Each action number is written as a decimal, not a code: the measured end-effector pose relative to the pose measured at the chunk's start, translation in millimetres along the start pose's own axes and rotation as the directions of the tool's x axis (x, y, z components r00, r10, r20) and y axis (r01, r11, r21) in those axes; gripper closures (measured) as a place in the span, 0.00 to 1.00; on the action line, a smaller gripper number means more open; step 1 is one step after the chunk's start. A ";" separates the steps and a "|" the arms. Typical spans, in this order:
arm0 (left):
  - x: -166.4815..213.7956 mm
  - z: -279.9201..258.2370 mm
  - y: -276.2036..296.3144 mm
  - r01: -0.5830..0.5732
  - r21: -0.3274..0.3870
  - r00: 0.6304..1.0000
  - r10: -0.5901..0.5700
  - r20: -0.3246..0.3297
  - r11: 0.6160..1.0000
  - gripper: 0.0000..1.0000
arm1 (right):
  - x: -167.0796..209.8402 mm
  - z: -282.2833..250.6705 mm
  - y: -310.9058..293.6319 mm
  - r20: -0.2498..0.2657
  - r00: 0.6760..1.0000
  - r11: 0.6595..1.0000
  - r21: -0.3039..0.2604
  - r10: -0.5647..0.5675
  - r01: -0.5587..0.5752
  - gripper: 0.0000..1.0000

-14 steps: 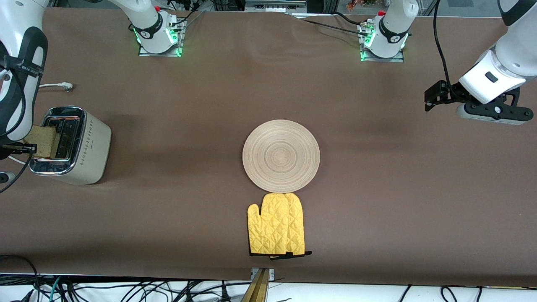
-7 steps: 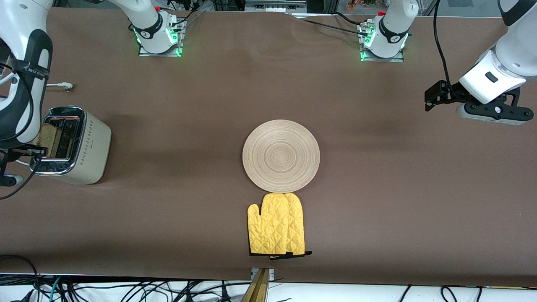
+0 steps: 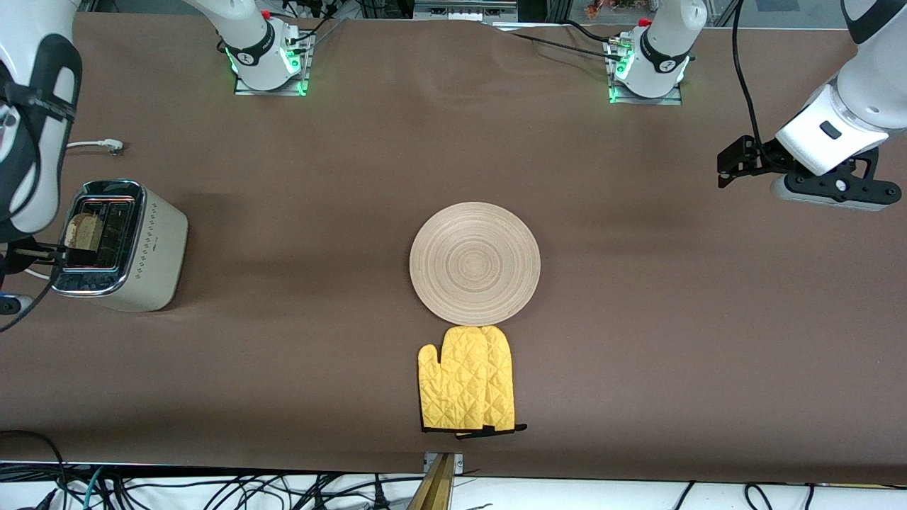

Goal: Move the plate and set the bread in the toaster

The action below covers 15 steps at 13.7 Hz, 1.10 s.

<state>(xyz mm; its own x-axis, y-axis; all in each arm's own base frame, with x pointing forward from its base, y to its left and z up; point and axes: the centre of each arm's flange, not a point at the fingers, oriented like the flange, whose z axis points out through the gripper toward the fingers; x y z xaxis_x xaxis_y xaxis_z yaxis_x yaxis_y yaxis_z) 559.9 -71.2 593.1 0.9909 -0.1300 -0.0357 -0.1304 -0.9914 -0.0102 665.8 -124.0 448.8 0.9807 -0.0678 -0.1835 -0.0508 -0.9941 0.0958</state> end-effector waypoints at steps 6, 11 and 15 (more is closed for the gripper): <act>0.0 -0.5 0.0 0.000 0.000 1.000 0.000 -0.001 1.000 0.00 | -13.4 -41.4 -124.4 -0.037 0.983 0.984 0.029 -0.177 0.178 0.00; 0.1 -0.6 -0.9 0.002 0.000 1.000 -0.002 -0.001 1.000 0.00 | -26.3 -69.5 -184.0 -0.096 0.965 0.968 0.036 -0.244 0.248 0.00; -0.1 -0.5 -5.4 0.010 0.000 1.000 -0.010 0.000 1.000 0.00 | -48.7 -112.3 -202.1 -0.203 0.972 0.993 0.004 -0.119 0.122 0.00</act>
<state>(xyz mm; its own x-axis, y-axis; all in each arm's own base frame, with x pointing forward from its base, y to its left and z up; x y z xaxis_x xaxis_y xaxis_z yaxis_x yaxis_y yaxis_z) 560.6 -65.8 593.7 0.9921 -0.1204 -0.0352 -0.1209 -0.9926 -0.0104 649.5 89.7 548.2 0.9976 0.0692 0.0093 0.0684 -0.9953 0.0690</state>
